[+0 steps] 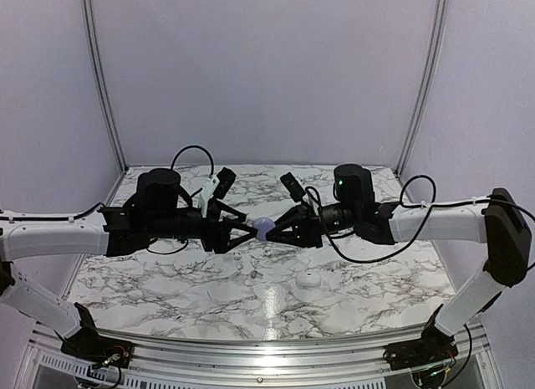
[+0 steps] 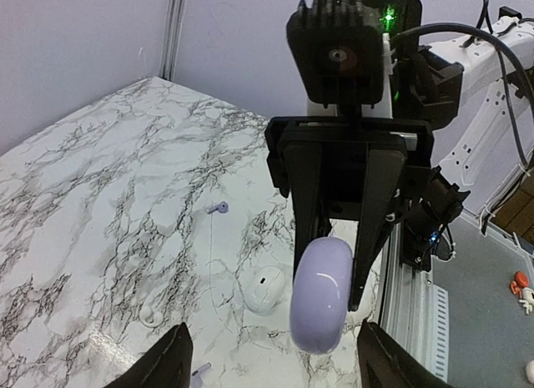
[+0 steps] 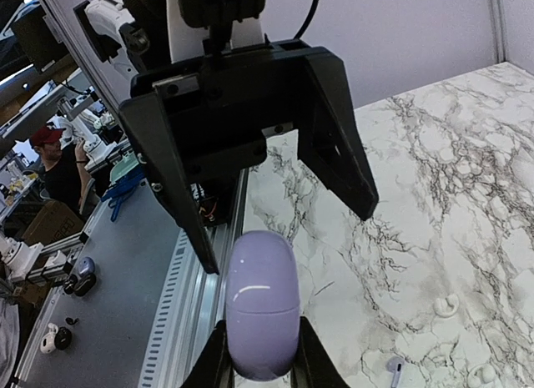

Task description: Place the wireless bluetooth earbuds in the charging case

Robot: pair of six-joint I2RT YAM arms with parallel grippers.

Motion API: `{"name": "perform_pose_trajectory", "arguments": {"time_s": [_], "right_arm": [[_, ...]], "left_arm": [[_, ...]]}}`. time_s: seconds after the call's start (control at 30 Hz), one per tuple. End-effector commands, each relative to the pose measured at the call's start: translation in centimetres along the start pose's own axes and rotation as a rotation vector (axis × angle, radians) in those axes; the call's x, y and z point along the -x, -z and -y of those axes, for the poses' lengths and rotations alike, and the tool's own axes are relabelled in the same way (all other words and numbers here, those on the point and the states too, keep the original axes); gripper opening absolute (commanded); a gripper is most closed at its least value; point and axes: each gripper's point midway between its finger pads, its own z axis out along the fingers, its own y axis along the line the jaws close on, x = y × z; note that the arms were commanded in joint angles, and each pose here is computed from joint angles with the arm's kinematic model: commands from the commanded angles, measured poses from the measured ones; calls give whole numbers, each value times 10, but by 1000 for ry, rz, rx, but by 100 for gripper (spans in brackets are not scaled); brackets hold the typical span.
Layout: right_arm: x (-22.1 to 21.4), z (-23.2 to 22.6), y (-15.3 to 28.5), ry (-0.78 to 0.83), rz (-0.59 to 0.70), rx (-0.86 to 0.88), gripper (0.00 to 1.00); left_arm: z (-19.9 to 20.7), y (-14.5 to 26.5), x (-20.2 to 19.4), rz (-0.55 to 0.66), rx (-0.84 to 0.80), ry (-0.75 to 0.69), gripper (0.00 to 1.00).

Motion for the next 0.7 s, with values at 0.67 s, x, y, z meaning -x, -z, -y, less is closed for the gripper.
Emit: {"name": "perform_pose_trajectory", "arguments": {"time_s": [0.67], "right_arm": [[19,-37,-4,163,55,87,0]], "left_arm": [[-28,26,31,159,48,94,66]]}}
